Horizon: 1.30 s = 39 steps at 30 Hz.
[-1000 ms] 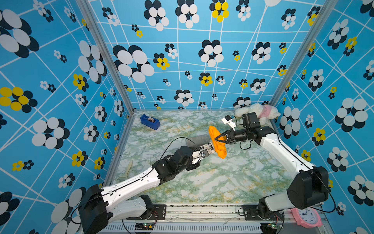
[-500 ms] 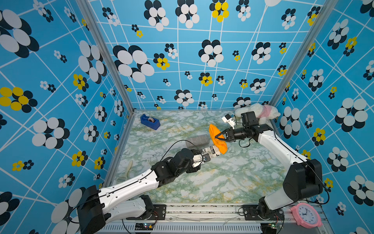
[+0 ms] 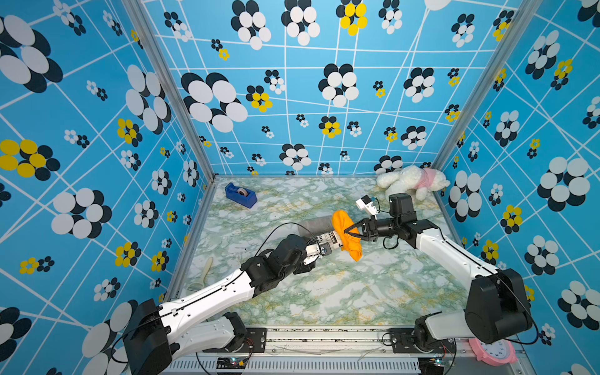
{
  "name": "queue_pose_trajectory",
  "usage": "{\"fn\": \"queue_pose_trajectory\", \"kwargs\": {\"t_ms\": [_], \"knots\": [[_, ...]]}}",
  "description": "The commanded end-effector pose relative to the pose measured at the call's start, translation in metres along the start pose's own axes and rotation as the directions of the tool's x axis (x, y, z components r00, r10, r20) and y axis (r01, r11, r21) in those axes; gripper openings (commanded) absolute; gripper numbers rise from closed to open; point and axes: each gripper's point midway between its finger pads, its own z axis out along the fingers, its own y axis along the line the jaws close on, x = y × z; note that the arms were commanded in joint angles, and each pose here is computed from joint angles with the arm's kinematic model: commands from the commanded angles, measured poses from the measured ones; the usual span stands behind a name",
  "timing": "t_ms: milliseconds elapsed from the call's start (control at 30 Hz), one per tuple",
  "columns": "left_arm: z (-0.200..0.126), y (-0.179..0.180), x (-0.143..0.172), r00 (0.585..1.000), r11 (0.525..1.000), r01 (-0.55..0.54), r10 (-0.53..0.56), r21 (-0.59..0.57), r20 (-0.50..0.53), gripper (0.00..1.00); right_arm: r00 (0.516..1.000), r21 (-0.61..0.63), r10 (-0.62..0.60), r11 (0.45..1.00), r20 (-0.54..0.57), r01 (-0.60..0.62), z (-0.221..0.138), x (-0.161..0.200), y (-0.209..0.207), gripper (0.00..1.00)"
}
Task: Wipe the eyeglass case
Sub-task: Wipe the dirt from the eyeglass case.
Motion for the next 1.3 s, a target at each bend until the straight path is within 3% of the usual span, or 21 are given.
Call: {"fn": "queue_pose_trajectory", "kwargs": {"t_ms": [0,133,200,267,367,400,467,533,633,767,900,1067,1167,1267], "knots": [[-0.007,0.046,-0.025,0.984,0.978,0.151,-0.135,-0.145,0.118,0.09,1.0,-0.103,0.008,0.995,-0.008,-0.009,-0.004,0.004,0.039,0.0],[-0.009,0.058,-0.021,0.947,0.949,0.299,-0.282,-0.104,0.151,0.09,0.999,-0.117,-0.027,0.993,0.032,0.031,-0.015,0.005,0.063,0.0],[-0.011,0.065,-0.019,0.902,0.909,0.415,-0.403,-0.048,0.156,0.08,0.993,-0.047,-0.074,0.996,0.087,0.078,-0.025,0.005,0.067,0.0],[-0.014,0.072,-0.021,0.823,0.836,0.548,-0.545,0.028,0.157,0.08,0.98,0.117,-0.146,0.985,0.133,0.131,-0.034,0.007,0.059,0.0],[-0.021,0.079,-0.036,0.651,0.674,0.705,-0.739,0.223,0.174,0.07,0.96,0.296,-0.235,0.937,0.153,0.183,-0.035,0.009,0.043,0.0],[-0.025,0.082,-0.043,0.572,0.595,0.746,-0.803,0.299,0.169,0.07,0.946,0.337,-0.286,0.915,0.154,0.222,-0.032,0.011,0.039,0.0],[-0.03,0.088,-0.054,0.458,0.472,0.778,-0.878,0.415,0.14,0.07,0.911,0.382,-0.381,0.875,0.161,0.298,-0.021,0.01,0.037,0.0],[-0.036,0.091,-0.068,0.37,0.357,0.77,-0.925,0.529,0.086,0.07,0.869,0.389,-0.454,0.85,0.198,0.356,-0.01,0.003,0.043,0.0],[-0.044,0.088,-0.085,0.285,0.202,0.725,-0.958,0.658,-0.02,0.07,0.776,0.388,-0.575,0.798,0.26,0.462,0.0,-0.011,0.07,0.0],[-0.055,0.082,-0.11,0.238,0.01,0.621,-0.955,0.784,-0.177,0.09,0.637,0.453,-0.727,0.673,0.258,0.585,0.009,-0.018,0.099,0.0],[-0.059,0.08,-0.12,0.216,-0.121,0.546,-0.936,0.829,-0.279,0.1,0.56,0.462,-0.764,0.643,0.322,0.611,0.005,-0.025,0.118,0.0],[-0.065,0.076,-0.134,0.233,-0.217,0.464,-0.906,0.859,-0.354,0.09,0.56,0.444,-0.771,0.634,0.303,0.633,0.019,-0.029,0.116,0.0],[-0.067,0.064,-0.14,0.27,-0.266,0.449,-0.87,0.853,-0.413,0.07,0.519,0.511,-0.811,0.578,0.271,0.636,0.012,-0.038,0.117,0.0],[-0.068,0.055,-0.138,0.288,-0.278,0.46,-0.852,0.843,-0.438,0.06,0.487,0.563,-0.838,0.533,0.247,0.632,-0.005,-0.052,0.126,0.0]]}}
